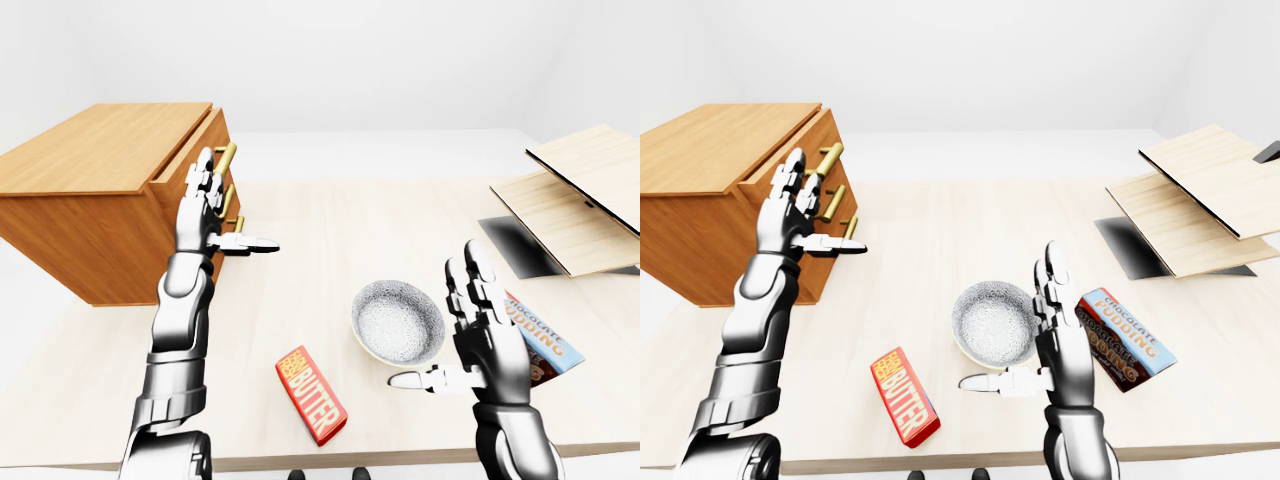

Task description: Close the top drawer of the cabinet and put the bowl on top of it.

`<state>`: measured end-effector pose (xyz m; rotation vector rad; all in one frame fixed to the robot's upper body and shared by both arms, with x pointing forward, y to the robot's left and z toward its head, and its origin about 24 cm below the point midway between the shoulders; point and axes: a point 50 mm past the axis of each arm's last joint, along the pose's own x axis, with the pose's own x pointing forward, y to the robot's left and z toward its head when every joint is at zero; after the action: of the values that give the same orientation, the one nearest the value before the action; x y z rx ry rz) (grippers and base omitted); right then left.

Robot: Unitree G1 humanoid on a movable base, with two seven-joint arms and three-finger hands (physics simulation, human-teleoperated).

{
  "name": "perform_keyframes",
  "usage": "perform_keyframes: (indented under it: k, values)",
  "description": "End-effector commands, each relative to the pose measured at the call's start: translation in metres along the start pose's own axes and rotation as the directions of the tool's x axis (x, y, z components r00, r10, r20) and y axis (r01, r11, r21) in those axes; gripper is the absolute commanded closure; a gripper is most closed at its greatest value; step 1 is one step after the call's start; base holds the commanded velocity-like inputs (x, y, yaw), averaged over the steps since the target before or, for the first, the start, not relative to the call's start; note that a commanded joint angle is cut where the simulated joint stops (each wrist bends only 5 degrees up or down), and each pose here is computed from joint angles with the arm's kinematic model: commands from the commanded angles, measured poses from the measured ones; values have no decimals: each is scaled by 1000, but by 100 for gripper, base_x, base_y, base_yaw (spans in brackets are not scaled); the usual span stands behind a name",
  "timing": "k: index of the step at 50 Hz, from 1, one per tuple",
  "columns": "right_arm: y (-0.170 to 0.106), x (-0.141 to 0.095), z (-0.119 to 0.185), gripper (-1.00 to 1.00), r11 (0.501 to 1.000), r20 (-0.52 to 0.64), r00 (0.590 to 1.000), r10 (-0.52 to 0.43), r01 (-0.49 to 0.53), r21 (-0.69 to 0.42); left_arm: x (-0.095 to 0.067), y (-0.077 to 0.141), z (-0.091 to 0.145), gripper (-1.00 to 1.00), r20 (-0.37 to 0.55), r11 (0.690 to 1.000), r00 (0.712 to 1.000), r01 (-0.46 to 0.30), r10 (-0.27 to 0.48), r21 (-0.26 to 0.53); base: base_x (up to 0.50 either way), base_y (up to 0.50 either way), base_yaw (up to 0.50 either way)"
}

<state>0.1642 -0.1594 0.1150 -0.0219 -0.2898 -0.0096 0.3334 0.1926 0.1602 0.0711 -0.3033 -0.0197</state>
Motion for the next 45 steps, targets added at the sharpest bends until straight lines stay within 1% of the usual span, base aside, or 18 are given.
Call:
perform_keyframes:
  k: [1,2,6,10,18,23,32,35,45]
  values:
    - [1,1,-1,-100,1000,-3,1000,3,-3,2,4,5,-16,-100,-74,1000,997,-21,20,-16,0,0,0]
    - [1,1,-1,-100,1000,-3,1000,2,-2,1,5,5,-19,-100,-89,1000,996,-25,23,-15,0,0,0]
    - [1,1,0,-100,1000,-2,1000,1,-1,1,7,4,-20,-100,-98,1000,995,-28,28,-7,0,0,0]
    - [1,1,0,-100,1000,-2,1000,2,-2,2,7,4,-31,-100,-146,1000,989,-28,28,2,0,0,0]
    - [2,1,0,-100,1000,-2,1000,3,-3,0,6,9,-25,-100,-120,999,992,-41,40,-4,0,0,0]
    - [2,1,-1,-100,1000,-2,1000,4,-4,0,9,13,-29,-100,-143,998,988,-59,58,-3,0,0,0]
    - [1,1,-1,-100,1000,-1,1000,5,-5,3,11,21,-32,-100,-164,996,983,-86,80,-30,0,0,0]
    - [2,1,-2,-100,1000,-2,1000,5,-5,1,11,23,-37,-100,-185,995,979,-92,84,-31,0,0,0]
    - [2,1,-2,-100,1000,-2,1000,5,-5,0,11,25,-36,-100,-182,994,979,-100,92,-33,0,0,0]
